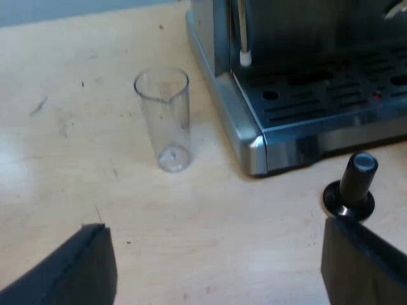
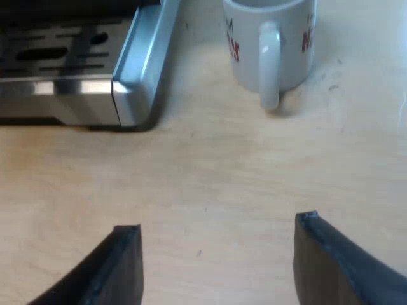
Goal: Pour the beans into the coffee machine
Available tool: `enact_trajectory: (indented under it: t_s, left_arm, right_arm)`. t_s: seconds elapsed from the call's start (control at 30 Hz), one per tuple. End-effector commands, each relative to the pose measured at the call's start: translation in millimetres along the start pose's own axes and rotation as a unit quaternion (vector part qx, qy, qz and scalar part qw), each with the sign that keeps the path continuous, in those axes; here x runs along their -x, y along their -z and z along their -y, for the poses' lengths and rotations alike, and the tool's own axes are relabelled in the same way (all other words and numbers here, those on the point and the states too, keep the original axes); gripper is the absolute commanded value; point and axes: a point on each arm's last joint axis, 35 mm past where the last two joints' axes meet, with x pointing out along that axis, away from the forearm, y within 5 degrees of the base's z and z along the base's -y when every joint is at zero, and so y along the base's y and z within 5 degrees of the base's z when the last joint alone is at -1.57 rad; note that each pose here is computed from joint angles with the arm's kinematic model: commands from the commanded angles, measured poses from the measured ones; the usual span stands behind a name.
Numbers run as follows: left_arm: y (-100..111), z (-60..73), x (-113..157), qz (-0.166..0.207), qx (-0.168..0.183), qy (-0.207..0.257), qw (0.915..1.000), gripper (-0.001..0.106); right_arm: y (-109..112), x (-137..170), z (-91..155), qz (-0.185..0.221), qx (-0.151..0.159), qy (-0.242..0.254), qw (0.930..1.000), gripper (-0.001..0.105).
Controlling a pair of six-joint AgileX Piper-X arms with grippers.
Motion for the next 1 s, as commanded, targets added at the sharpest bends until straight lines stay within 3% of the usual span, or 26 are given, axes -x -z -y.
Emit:
enact_trajectory:
  t_s: [0.03,1.0]
  left_arm:
    - [0.8,-1.7,-6.4,-0.005,0.003,-0.010,0.9999,0.069]
    - [0.5,-1.4,-6.5,-0.004,0.003,-0.006,1.0000,0.069]
  right_arm:
    - [-1.3,-1.2,0.4,0.004,-0.007,-0.004,1.0000,0.054]
    - [-1.5,-1.2,0.5,0.005,-0.007,-0.004,1.0000,0.054]
